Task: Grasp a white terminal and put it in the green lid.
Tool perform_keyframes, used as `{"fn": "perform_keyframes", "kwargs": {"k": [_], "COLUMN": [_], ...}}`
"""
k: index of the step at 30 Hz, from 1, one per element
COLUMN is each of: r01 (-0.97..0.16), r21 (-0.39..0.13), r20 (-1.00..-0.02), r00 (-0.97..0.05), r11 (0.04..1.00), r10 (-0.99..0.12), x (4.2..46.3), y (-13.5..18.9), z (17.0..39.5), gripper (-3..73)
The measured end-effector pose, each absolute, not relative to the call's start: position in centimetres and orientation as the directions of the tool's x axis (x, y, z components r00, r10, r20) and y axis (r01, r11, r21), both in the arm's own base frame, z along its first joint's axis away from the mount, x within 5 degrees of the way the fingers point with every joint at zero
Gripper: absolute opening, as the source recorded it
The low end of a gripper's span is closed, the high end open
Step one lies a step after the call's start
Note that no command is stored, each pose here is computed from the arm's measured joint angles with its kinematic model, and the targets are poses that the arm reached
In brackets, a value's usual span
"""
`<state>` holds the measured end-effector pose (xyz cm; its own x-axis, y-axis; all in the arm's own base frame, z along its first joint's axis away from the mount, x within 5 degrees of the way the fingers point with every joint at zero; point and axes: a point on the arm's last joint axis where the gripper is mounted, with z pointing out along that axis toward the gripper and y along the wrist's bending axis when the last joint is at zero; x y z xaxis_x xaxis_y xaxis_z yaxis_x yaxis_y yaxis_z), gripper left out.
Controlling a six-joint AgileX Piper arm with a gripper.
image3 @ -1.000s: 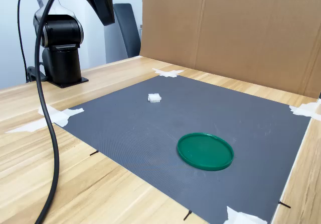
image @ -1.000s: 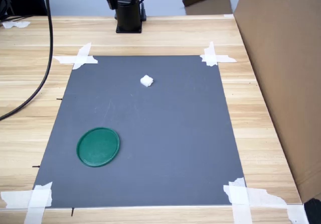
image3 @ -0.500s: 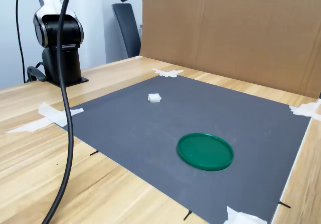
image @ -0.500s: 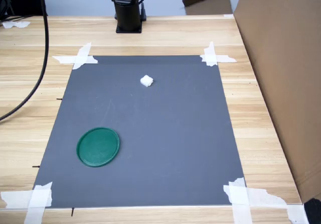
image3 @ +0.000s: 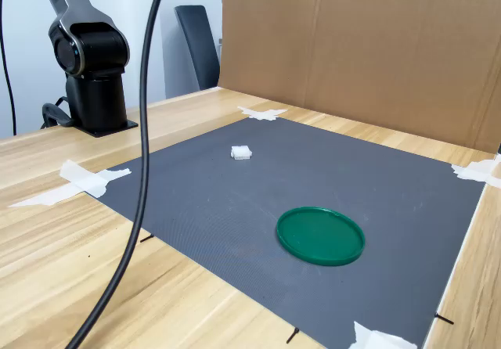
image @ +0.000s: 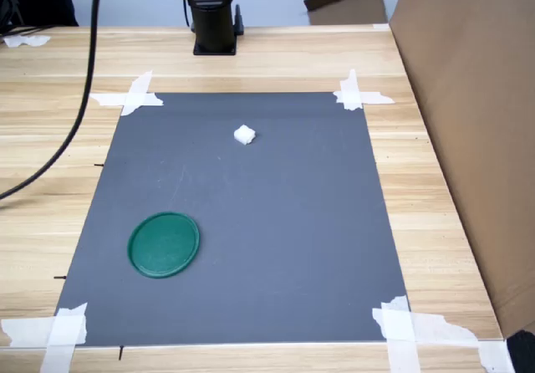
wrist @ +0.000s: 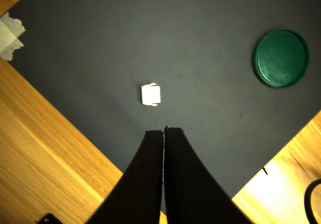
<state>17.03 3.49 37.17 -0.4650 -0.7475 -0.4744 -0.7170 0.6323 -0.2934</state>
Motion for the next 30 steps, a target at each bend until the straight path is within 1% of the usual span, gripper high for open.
{"fn": "perform_keyframes", "kwargs": {"k": [3,5,7,10,11,14,19,21,22,25,27,29,30], "r01": [-0.73,-0.733,-0.734,-0.74,-0.75,-0.771,-0.771,-0.773,-0.777,-0.81,-0.843,-0.85,-0.85], "r21": [-0.276,-0.243,-0.224,-0.222,-0.205,-0.172,-0.178,-0.215,-0.225,-0.246,-0.256,-0.272,-0.281], "r20": [-0.482,-0.473,-0.452,-0.415,-0.392,-0.386,-0.332,-0.296,-0.287,-0.249,-0.218,-0.222,-0.228], "r00": [-0.458,-0.482,-0.504,-0.518,-0.525,-0.519,-0.538,-0.532,-0.524,-0.478,-0.427,-0.4,-0.391], "r11": [0.625,0.635,0.641,0.635,0.628,0.613,0.612,0.597,0.588,0.532,0.474,0.451,0.445], "r10": [-0.747,-0.737,-0.736,-0.748,-0.755,-0.762,-0.775,-0.794,-0.802,-0.842,-0.877,-0.889,-0.892], "x": [17.0,17.4,18.0,18.6,19.2,19.3,20.1,21.0,21.1,21.7,22.2,22.5,22.6], "y": [4.3,4.7,4.9,5.0,5.4,6.8,7.3,7.3,7.2,7.3,7.4,7.5,7.5], "z": [37.1,36.6,36.1,35.5,34.9,34.5,33.6,32.9,32.9,32.3,31.5,31.3,31.4], "gripper": [-2.8,-2.8,-2.8,-2.8,-2.8,-2.8,-2.7,-1.2,-0.4,8.6,25.5,37.0,40.3]}}
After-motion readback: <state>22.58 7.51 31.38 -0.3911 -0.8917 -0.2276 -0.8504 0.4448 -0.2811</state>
